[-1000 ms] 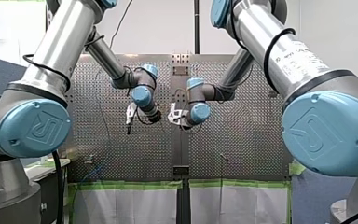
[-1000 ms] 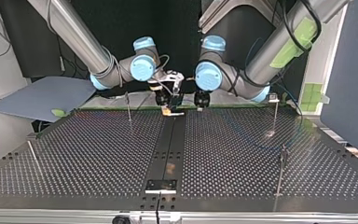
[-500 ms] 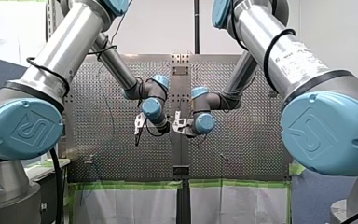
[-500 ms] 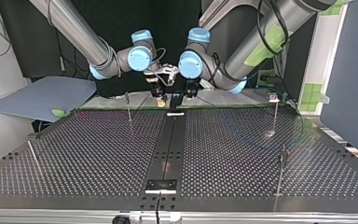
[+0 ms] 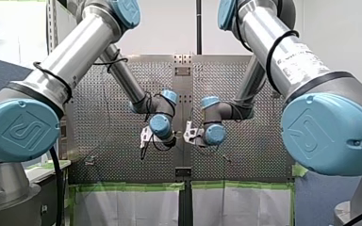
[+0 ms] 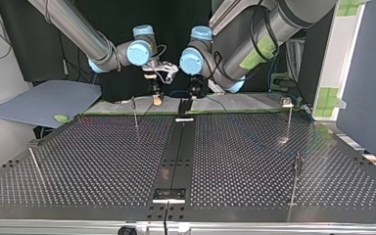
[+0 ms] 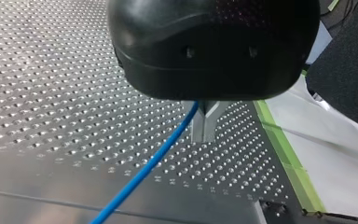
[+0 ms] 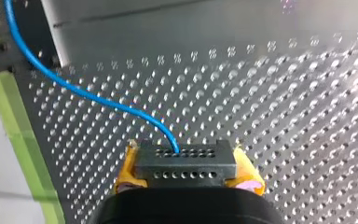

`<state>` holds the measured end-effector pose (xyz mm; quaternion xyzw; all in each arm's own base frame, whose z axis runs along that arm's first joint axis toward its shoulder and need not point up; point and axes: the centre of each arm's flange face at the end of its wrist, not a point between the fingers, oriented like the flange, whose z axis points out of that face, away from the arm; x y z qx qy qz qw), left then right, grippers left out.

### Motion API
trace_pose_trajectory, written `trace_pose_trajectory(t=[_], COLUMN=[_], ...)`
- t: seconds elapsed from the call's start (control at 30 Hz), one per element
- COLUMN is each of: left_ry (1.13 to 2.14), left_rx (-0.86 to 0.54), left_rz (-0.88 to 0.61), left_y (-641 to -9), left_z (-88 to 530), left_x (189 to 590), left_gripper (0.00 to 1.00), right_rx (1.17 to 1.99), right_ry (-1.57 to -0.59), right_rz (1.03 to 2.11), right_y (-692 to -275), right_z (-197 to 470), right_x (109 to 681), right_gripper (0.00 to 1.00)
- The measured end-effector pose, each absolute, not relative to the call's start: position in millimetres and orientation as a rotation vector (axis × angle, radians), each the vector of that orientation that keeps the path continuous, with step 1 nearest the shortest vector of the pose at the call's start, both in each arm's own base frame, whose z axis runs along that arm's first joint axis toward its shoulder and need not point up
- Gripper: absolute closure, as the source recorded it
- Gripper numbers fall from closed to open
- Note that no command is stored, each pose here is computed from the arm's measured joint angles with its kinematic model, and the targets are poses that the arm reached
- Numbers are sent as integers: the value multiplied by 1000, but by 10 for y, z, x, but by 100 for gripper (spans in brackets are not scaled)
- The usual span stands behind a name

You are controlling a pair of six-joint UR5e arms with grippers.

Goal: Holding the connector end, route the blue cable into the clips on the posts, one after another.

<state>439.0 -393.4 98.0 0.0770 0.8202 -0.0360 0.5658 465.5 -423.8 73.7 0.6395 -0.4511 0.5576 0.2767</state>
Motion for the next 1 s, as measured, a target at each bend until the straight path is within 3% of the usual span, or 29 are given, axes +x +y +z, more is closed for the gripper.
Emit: trace_pose_trajectory(t=[0.57, 1.0], left_ry=[1856, 1902], left_rx=[169, 220], left_rz=[-192, -162], left_y=[-4272, -4403], left_z=[634, 103], left_x=[4255, 3976], left_gripper=[100, 100], right_rx=[1685, 1755], right_ry=[-1210, -1251], right_rz=[1429, 1318], right_y=[-4085, -3732], right_z=[332, 48], right_x=[4109, 3736], right_gripper=[100, 100])
